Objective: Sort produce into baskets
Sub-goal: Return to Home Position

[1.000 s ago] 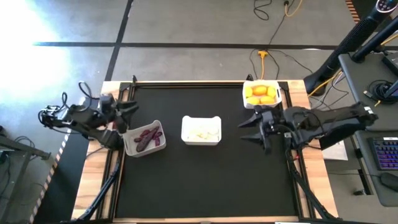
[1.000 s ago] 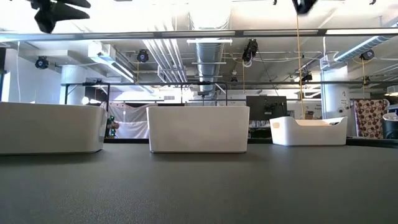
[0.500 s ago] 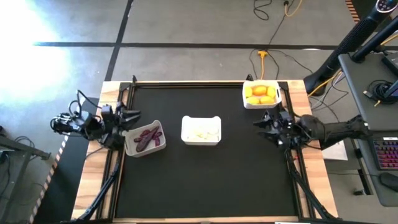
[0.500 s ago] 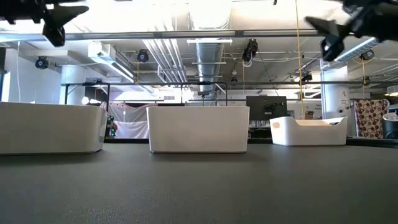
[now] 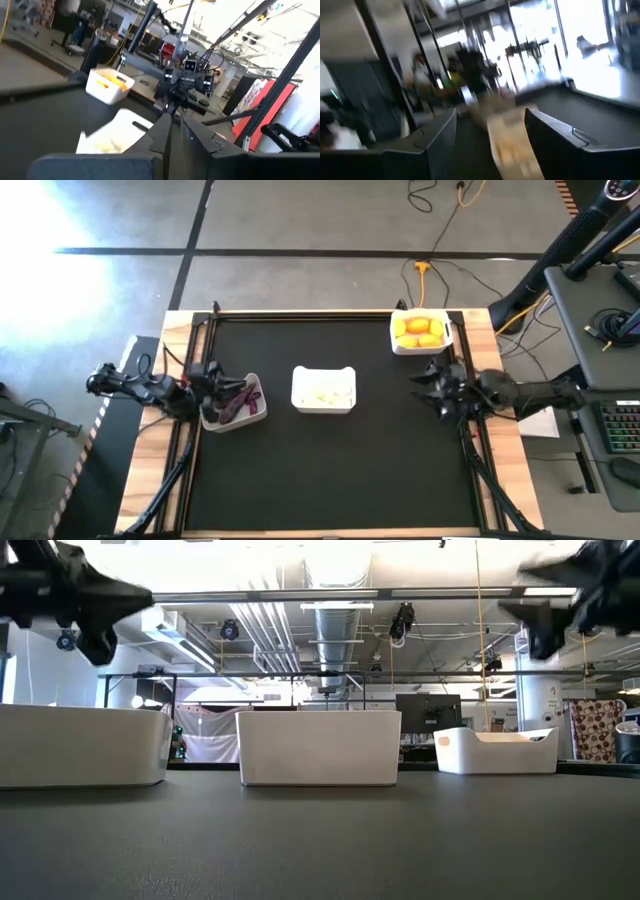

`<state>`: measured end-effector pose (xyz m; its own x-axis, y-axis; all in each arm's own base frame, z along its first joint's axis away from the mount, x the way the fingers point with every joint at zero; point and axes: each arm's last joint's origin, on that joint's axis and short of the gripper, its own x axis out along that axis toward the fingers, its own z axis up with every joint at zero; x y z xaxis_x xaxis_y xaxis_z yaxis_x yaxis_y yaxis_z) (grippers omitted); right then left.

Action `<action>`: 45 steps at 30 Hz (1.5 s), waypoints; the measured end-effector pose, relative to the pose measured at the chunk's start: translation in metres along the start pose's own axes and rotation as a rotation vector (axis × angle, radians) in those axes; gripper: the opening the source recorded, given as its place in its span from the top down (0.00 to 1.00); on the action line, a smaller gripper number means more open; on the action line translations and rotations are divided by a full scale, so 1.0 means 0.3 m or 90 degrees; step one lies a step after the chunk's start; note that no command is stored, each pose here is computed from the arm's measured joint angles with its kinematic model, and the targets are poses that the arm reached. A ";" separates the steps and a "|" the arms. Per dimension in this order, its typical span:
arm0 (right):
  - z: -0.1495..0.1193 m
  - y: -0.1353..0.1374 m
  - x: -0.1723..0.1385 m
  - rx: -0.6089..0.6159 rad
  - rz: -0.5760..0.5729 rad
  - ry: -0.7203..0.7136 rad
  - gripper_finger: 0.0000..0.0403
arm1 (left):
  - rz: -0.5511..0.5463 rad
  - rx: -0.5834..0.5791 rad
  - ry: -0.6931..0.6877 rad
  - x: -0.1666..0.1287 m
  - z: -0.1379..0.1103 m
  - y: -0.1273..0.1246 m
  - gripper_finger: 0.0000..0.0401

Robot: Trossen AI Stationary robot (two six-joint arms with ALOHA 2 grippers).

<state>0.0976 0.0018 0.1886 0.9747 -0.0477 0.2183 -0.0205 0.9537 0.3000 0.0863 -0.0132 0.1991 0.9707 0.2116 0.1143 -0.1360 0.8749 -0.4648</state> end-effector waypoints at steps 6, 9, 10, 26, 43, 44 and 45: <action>-0.070 -0.022 -0.008 -0.023 -0.044 0.142 0.43 | -0.050 -0.028 0.015 0.010 -0.067 0.015 0.98; -0.073 -0.021 -0.003 -0.023 -0.040 0.162 0.43 | -0.094 -0.021 0.035 0.010 -0.069 0.007 1.00; -0.074 -0.021 -0.002 -0.023 -0.040 0.165 0.43 | -0.108 -0.013 0.042 0.010 -0.071 0.005 1.00; -0.072 -0.020 0.002 -0.023 -0.042 0.170 0.43 | -0.130 0.043 0.049 0.009 -0.074 0.006 1.00; -0.072 -0.020 0.002 -0.023 -0.042 0.169 0.43 | -0.075 0.212 0.073 0.013 -0.091 0.020 1.00; -0.072 -0.020 0.002 -0.023 -0.042 0.169 0.43 | -0.075 0.212 0.073 0.013 -0.091 0.020 1.00; -0.072 -0.020 0.002 -0.023 -0.042 0.169 0.43 | -0.075 0.212 0.073 0.013 -0.091 0.020 1.00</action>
<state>0.1030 0.0024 0.1670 0.9980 -0.0344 -0.0528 0.0475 0.9612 0.2717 0.0948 -0.0190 0.1727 0.9968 0.0681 0.0425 -0.0616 0.9881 -0.1407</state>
